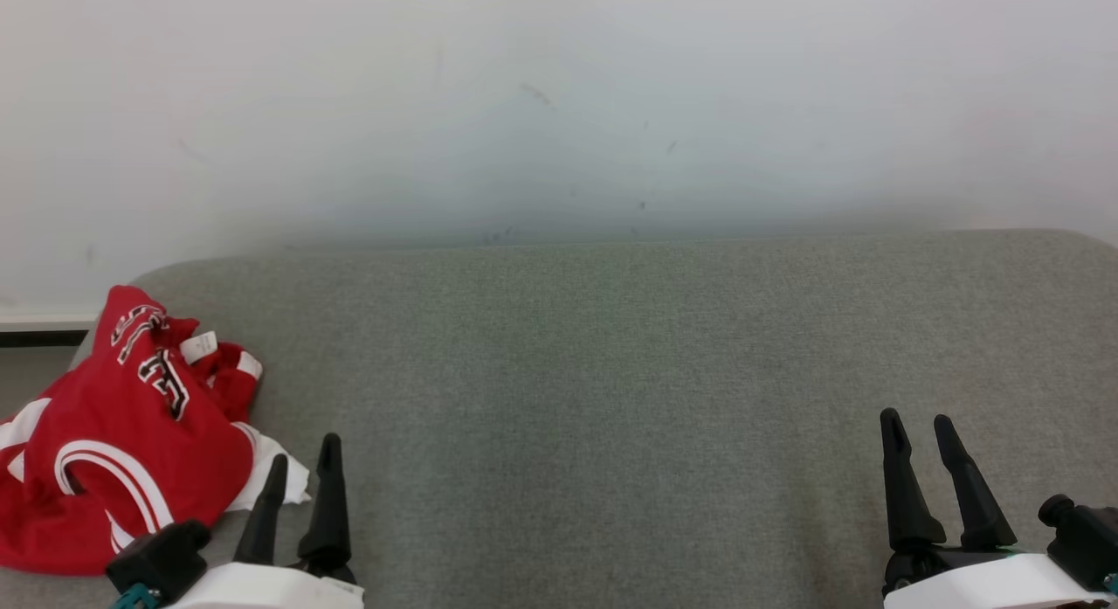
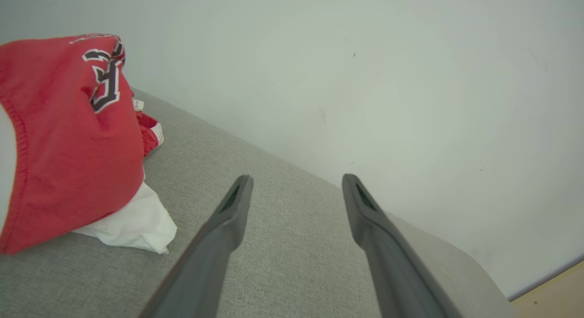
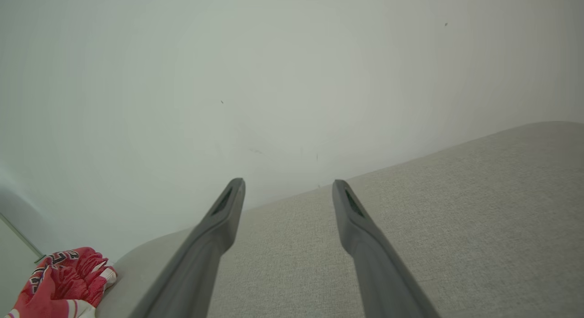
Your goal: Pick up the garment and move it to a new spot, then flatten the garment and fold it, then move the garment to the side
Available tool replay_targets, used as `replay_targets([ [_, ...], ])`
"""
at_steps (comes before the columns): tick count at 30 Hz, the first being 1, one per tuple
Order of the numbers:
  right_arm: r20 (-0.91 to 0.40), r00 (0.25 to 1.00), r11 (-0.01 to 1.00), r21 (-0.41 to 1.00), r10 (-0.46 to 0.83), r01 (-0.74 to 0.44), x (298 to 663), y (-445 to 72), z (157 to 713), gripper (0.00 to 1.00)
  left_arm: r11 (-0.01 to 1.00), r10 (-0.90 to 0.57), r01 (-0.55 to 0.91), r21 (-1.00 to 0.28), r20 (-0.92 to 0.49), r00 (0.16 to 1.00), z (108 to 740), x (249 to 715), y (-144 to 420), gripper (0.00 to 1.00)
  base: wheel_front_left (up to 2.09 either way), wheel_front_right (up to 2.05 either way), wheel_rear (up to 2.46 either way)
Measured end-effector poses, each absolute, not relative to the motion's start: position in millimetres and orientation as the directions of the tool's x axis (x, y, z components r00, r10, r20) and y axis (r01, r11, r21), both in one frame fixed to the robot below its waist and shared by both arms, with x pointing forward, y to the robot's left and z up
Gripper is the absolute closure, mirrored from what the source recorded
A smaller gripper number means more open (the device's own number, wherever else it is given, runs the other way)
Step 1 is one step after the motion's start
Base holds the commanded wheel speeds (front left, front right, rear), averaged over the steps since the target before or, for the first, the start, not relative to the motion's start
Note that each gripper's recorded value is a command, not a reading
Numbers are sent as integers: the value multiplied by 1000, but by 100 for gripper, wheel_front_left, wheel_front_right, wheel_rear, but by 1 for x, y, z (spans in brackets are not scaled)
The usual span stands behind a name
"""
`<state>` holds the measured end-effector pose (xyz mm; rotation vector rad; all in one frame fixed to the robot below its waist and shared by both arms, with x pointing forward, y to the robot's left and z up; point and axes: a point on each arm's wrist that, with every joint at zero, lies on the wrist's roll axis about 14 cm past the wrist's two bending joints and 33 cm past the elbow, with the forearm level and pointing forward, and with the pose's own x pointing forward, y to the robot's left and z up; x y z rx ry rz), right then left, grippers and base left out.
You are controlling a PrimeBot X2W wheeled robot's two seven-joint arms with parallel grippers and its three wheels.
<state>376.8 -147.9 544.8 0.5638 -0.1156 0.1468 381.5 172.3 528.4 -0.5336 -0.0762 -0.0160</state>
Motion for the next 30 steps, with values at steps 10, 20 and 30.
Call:
replay_targets([
  [10, 143, 983, 888, 428, 114, -166, 373, -147, 539, 0, 914, -13, 53, -402, 101, 995, 532, 381, 168, 0, 0, 0, 0],
  [20, 152, 979, 917, 355, 135, -181, 371, -142, 539, 0, 946, -31, 67, -317, 120, 992, 534, 379, 164, 0, 0, 0, 0],
  [30, 170, 974, 939, 284, 150, -194, 369, -138, 542, 0, 970, -47, 81, -230, 147, 988, 539, 378, 159, 0, 0, 0, 0],
])
